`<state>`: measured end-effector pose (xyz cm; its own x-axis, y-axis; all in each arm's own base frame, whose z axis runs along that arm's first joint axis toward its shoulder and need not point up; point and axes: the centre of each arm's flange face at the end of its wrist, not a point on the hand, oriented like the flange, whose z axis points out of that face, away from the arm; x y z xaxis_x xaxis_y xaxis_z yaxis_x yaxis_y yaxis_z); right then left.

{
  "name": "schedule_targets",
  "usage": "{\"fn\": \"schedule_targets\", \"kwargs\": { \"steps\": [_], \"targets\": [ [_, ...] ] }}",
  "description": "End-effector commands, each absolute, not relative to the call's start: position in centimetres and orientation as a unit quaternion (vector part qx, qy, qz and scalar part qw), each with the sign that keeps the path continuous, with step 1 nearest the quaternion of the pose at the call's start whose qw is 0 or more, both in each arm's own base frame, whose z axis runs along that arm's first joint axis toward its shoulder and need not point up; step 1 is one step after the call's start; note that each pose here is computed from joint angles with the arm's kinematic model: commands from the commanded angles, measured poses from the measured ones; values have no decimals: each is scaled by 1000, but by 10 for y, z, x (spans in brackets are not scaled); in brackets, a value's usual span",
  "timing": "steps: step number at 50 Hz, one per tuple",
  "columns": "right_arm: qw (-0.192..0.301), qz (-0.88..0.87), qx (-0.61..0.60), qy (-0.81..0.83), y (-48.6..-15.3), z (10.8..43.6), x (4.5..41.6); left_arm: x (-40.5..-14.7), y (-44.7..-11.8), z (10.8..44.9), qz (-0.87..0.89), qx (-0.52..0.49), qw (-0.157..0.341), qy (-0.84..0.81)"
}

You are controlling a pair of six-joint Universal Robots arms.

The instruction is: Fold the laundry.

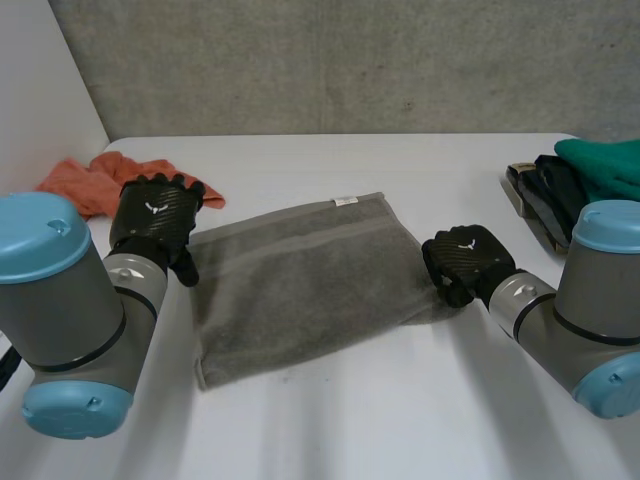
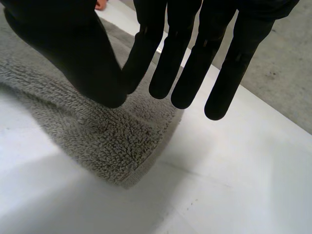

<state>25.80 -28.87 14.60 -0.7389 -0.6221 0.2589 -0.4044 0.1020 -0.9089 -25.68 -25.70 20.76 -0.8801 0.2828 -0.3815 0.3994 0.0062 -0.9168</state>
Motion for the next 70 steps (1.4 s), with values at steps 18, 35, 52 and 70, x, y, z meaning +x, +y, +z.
{"fn": "schedule_targets", "kwargs": {
  "steps": [18, 35, 52, 70],
  "targets": [
    [101, -560, -333, 752, -295, 118, 282, -216, -287, 219, -587, 353, -17, 728],
    [186, -669, -382, 609, -255, 268, 317, -221, -335, 217, -622, 393, 32, 676],
    [230, -645, -461, 564, -219, 278, 330, -335, -311, 191, -600, 453, -59, 657],
    [188, -683, -408, 576, -283, 277, 321, -367, -326, 237, -668, 372, -69, 641]
  ]
}}
